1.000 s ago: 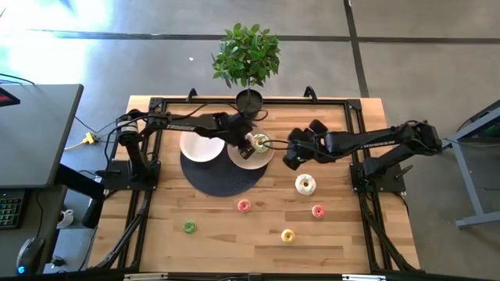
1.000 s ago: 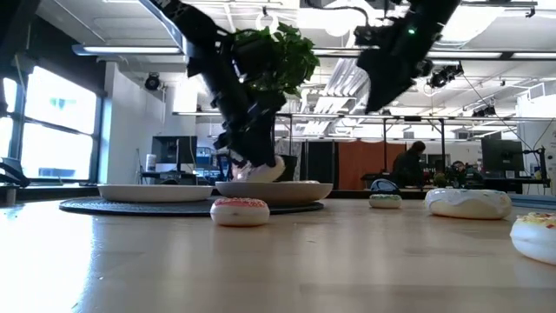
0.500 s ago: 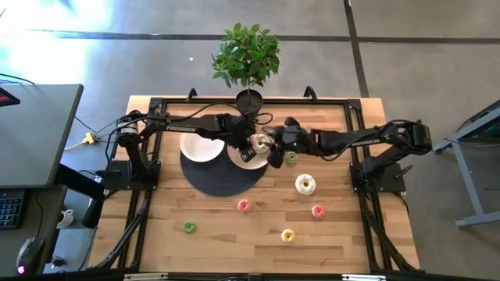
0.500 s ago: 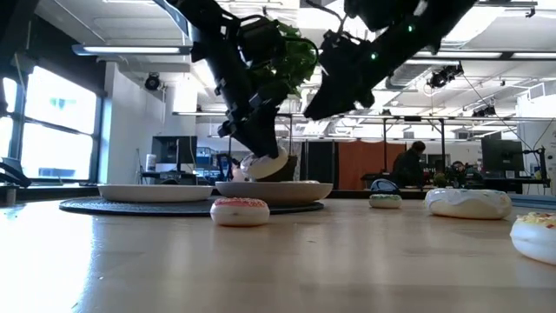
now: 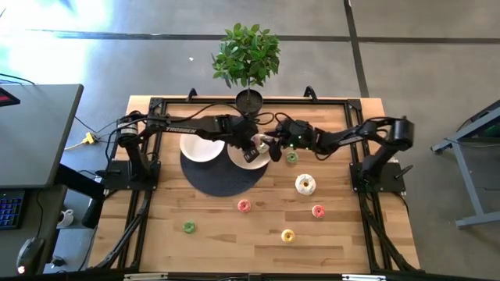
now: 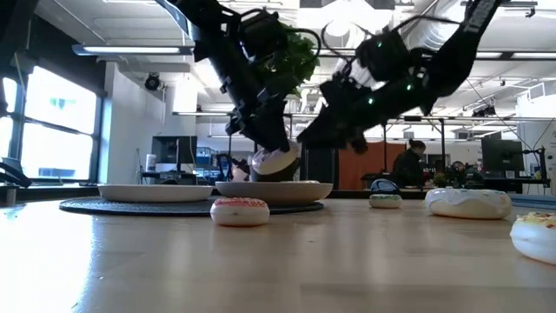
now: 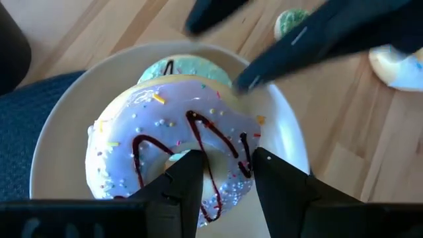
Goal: Pick & Place donuts
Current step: Put the large purple donut onto the brown plate, then put the large white donut onto the brown plate
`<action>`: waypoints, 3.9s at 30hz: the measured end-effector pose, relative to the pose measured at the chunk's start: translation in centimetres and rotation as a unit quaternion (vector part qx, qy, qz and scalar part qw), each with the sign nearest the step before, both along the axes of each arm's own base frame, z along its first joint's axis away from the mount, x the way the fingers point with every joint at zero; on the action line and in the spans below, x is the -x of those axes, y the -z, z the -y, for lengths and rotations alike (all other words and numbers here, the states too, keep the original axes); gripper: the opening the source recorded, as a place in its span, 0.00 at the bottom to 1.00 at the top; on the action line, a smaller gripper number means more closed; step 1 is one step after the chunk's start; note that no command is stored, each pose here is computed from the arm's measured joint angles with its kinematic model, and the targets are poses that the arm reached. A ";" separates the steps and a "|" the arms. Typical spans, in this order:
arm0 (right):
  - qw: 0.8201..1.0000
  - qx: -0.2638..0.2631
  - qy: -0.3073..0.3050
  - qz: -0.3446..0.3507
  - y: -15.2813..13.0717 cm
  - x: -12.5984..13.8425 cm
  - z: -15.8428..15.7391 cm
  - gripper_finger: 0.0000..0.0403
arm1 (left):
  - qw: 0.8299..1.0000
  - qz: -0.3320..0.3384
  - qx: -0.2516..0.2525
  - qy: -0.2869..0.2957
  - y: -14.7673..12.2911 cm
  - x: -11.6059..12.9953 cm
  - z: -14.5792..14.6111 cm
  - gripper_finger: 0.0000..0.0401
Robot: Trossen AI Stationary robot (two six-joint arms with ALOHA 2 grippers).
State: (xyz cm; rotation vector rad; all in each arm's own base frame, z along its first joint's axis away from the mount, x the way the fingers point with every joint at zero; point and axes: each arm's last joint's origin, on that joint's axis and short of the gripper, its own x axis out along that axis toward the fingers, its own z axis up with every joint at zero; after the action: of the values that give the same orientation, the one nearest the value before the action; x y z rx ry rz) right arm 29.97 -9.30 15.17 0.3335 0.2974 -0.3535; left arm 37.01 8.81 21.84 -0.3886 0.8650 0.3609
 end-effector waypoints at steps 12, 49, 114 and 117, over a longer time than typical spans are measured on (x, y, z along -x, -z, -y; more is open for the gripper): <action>1.000 -0.005 0.026 -0.012 1.2 -1.2 0.5 0.41 | 1.000 -0.018 0.002 0.000 0.2 0.3 0.2 0.31; 0.998 0.021 -0.059 -0.002 0.0 -2.8 -1.3 0.41 | 0.999 -0.039 -0.006 -0.014 0.4 0.3 1.4 0.31; 0.992 -0.011 -0.020 -0.125 -8.1 4.8 -5.9 0.41 | 0.997 -0.060 -0.044 -0.021 -2.6 2.5 4.3 0.31; 0.985 -0.061 -0.020 -0.162 -8.2 6.4 -7.5 0.41 | 0.997 -0.054 -0.056 -0.005 -3.7 3.1 5.8 0.31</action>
State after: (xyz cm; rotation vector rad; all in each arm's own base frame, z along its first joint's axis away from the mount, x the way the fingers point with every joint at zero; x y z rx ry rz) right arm 23.61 -1.85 23.37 0.3905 0.6457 -0.3500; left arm 33.95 3.03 25.54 -0.2711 0.9440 0.4414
